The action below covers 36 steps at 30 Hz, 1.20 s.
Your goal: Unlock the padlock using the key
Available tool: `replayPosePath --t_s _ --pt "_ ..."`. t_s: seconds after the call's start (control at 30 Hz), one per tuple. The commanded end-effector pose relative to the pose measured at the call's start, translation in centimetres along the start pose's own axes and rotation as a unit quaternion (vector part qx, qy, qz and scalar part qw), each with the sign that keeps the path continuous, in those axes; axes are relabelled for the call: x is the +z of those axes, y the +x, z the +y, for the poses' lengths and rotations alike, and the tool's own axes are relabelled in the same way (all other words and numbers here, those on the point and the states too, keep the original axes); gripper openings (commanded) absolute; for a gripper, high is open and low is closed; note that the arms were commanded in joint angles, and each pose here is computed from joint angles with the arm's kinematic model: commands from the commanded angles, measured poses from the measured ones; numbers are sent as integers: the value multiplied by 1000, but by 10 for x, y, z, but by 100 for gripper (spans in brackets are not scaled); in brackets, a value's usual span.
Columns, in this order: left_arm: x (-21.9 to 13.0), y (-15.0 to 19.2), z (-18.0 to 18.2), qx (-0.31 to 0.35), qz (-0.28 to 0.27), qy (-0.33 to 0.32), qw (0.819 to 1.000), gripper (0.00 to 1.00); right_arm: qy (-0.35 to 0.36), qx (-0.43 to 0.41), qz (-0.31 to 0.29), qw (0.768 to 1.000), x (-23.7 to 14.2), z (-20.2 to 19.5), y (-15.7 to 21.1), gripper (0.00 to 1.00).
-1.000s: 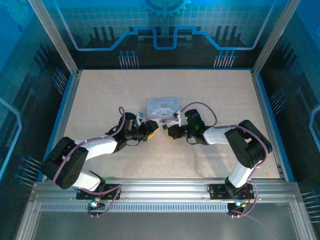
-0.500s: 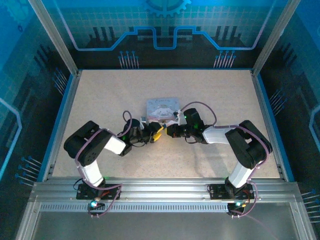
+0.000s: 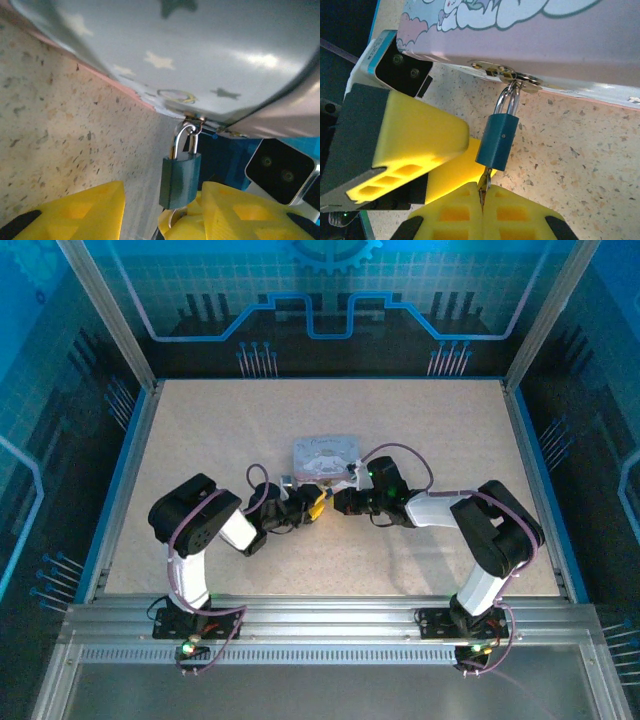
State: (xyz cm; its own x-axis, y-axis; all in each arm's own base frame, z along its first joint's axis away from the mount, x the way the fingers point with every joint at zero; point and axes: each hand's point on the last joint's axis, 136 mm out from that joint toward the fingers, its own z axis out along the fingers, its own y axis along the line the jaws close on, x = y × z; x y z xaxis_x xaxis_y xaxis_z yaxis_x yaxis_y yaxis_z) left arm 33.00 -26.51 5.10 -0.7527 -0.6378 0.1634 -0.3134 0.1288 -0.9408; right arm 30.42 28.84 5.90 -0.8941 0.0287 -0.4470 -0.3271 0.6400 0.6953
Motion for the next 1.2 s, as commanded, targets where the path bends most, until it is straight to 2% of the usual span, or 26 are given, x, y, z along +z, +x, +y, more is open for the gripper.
replayPosePath --t_s 0.0,0.27,0.53,0.83,0.97,1.0,1.07,1.17 --pt "3 -5 -21 5 -13 48 999 45 -15 -2 10 1000 2 13 0 0" --pt "13 -5 -26 2 -4 48 999 44 -16 -3 11 1000 2 13 1 0" --pt "17 -7 -29 2 -6 49 999 38 -19 -1 13 1000 4 14 1 0" --pt "18 -9 -32 6 -9 54 998 24 -27 8 14 1000 4 16 1 0" --pt "18 -8 -34 10 -8 53 998 14 -31 11 14 999 3 17 1 0" --pt "18 -8 -34 11 -8 54 998 11 -31 10 14 999 3 17 1 1" --pt "17 -8 -35 9 -8 56 998 5 -31 10 16 999 0 16 1 11" --pt "16 -7 -38 17 -9 57 998 5 -19 -2 25 1000 -8 12 4 23"
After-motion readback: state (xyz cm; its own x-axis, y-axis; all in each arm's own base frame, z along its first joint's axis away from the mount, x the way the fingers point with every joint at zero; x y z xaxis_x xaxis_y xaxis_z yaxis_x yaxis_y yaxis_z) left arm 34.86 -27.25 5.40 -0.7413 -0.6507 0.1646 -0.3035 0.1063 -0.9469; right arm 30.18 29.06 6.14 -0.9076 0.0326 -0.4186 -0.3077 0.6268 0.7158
